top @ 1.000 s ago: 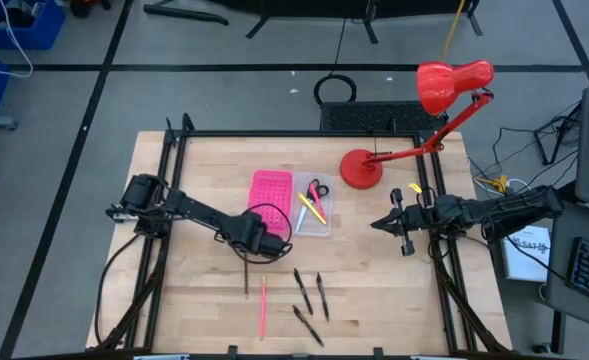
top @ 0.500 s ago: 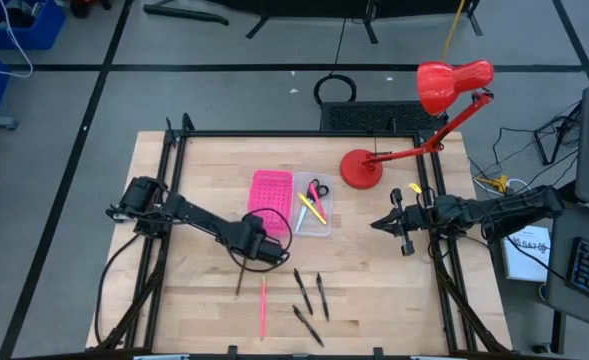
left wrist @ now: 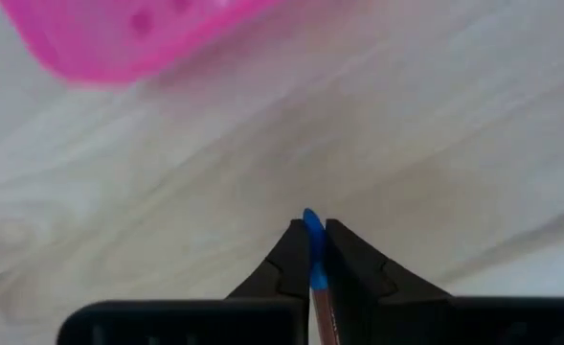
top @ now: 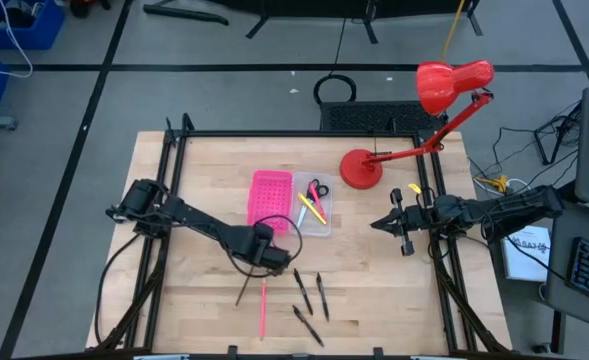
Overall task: Pick & place school supplies into a supply box
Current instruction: Put the brown supply into the pink supply box
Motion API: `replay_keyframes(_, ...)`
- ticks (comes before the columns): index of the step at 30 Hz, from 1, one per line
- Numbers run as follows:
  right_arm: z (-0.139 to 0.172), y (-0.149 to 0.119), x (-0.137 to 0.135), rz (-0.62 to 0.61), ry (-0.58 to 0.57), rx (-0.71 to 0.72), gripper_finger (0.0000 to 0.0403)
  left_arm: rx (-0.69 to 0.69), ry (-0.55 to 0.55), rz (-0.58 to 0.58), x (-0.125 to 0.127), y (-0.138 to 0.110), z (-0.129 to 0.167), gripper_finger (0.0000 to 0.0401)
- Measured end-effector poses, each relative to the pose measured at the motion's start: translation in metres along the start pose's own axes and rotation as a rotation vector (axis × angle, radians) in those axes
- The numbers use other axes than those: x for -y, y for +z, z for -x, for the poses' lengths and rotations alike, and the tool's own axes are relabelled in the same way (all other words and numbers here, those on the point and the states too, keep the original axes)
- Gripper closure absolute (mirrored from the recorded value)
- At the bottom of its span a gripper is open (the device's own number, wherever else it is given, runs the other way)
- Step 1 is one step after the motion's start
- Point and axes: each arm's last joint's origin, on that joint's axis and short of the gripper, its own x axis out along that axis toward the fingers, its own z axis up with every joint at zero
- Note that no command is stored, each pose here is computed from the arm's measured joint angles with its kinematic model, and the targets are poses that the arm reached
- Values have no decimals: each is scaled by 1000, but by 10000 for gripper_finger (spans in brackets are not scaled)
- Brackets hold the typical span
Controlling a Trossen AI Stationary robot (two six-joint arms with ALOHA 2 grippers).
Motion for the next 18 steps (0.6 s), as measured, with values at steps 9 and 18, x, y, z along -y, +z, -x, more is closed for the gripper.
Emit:
replay_keyframes(9,0,1,0,-2,0,10,403,175,-192,-96,28,62,67,380)
replay_keyframes(18,0,2,0,28,-1,16,403,383,-228,133,-5,163,84,380)
